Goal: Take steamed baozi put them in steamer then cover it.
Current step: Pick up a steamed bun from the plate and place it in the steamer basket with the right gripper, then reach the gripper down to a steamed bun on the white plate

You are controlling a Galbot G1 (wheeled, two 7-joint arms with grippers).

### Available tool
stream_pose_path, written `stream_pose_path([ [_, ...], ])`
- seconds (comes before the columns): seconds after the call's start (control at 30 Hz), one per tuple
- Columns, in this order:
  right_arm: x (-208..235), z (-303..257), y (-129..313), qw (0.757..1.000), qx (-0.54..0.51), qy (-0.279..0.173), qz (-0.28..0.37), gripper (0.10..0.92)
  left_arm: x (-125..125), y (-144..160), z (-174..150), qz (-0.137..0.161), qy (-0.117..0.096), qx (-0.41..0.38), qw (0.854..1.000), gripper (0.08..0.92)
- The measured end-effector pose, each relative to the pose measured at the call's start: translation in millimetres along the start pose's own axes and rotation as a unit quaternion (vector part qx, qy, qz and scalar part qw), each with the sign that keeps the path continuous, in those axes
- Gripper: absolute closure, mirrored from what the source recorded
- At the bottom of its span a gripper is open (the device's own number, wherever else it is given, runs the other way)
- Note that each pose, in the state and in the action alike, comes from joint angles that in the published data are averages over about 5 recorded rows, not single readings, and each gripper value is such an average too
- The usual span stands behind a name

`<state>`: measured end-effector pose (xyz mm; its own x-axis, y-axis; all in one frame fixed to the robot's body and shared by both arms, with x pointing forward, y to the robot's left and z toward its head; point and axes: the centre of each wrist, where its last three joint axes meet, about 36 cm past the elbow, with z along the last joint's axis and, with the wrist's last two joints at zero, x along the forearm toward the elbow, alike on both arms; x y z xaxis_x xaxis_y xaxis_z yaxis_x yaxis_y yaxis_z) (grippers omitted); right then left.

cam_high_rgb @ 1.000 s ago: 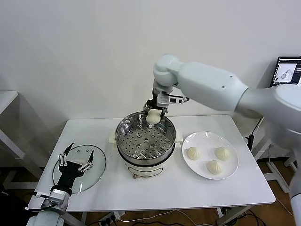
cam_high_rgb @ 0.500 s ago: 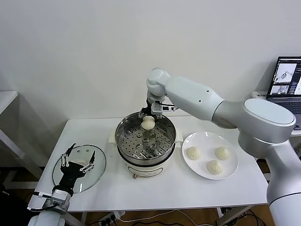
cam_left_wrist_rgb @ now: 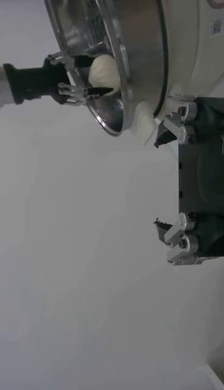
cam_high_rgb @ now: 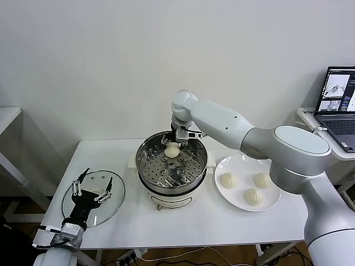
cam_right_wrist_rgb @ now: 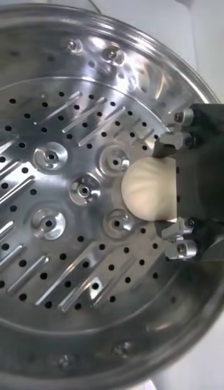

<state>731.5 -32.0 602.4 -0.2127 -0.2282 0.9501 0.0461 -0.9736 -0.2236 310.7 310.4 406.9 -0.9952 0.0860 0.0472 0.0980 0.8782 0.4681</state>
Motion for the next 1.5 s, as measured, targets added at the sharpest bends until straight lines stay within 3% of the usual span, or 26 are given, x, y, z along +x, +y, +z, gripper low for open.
stream_pose_path([
  [0.33, 86.7, 15.6, 22.1, 0.999, -0.028, -0.013, 0.016, 0.2, 1.0, -1.8, -3.2, 0.0, -0.002, 0.002, 1.0, 0.177],
  [0.63, 151.1, 7.1, 108.8, 0.985, -0.167, -0.04, 0.011, 0.2, 3.4, -0.8, -8.5, -0.001, -0.008, 0.0, 1.0, 0.177],
  [0.77, 158.7, -0.1, 157.9, 0.953, -0.302, -0.034, 0.006, 0.2, 2.8, -2.2, -10.8, 0.001, -0.012, 0.001, 1.0, 0.177],
  [1.0, 138.5, -17.0, 222.7, 0.865, -0.501, -0.033, -0.017, 0.2, 1.9, -4.0, -14.2, 0.0, -0.017, 0.004, 1.0, 0.177],
  [1.27, 87.0, -39.7, 262.4, 0.796, -0.602, -0.045, -0.041, 0.2, 1.2, -5.3, -13.4, -0.001, -0.016, 0.008, 1.0, 0.177],
  [1.5, 46.3, -53.3, 281.4, 0.761, -0.646, -0.042, -0.046, 0.2, -0.1, -6.2, -12.4, -0.001, -0.016, 0.009, 1.0, 0.177],
])
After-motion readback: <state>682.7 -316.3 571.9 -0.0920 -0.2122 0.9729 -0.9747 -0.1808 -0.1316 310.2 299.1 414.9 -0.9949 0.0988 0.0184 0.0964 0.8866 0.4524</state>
